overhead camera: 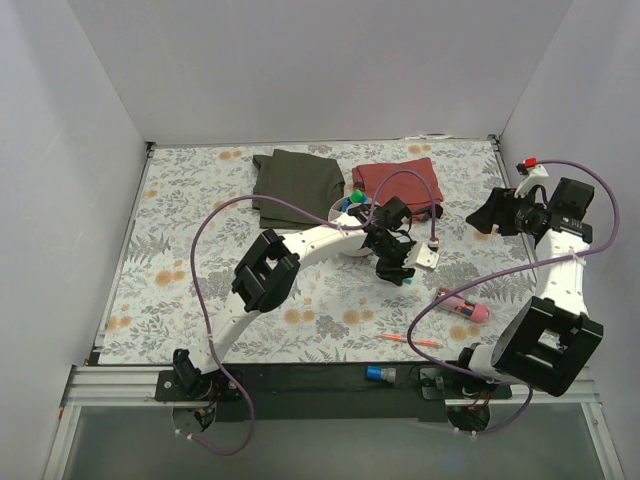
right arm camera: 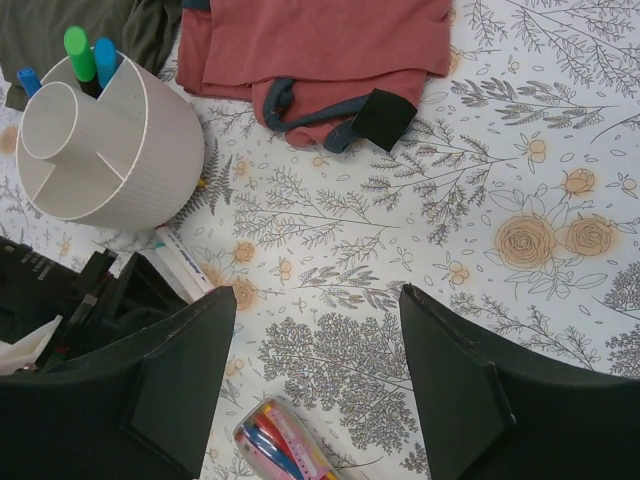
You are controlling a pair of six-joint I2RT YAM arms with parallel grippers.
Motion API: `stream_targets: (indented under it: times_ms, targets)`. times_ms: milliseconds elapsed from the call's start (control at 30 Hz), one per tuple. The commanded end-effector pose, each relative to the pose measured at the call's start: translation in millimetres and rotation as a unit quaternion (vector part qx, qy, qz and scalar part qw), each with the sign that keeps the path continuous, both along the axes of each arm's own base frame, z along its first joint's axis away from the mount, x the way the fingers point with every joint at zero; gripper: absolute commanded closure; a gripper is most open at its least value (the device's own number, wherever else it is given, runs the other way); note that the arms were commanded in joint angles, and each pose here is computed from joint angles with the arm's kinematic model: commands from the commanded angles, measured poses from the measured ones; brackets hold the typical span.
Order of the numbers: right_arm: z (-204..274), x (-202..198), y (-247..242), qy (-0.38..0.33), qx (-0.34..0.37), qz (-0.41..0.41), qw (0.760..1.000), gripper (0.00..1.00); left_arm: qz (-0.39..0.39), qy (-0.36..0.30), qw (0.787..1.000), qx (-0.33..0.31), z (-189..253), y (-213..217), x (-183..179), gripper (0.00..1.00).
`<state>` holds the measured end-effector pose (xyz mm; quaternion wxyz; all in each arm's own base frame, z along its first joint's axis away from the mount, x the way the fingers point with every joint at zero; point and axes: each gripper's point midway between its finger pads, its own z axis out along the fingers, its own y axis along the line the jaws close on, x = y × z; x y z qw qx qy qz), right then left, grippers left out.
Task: Sort the stationery into containers
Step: Pick up the pen from the center of the board.
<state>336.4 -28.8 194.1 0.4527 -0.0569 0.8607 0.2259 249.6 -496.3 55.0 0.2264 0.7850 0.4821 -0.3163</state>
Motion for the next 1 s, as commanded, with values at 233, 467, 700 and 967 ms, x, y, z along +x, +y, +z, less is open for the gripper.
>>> stream_targets:
  times_ms: [233, 467, 700, 967]
  targets:
    - [8, -3, 4, -0.031, -0.026, 0.045, 0.998, 0.27, 0.005, -0.010, 1.000, -0.018, -3, -17, 8, 0.64]
    - [4, -8, 7, -0.025, -0.024, 0.046, 0.998, 0.28, 0.001, -0.004, 1.000, -0.002, -19, -12, 3, 0.66]
    - [7, -8, 4, -0.029, -0.034, 0.048, 0.998, 0.29, -0.021, -0.026, 0.998, 0.056, -50, 1, -9, 0.71]
    - [18, -11, 5, -0.035, -0.048, 0.065, 0.996, 0.33, 0.018, 0.028, 0.999, 0.017, 11, 11, -17, 1.00]
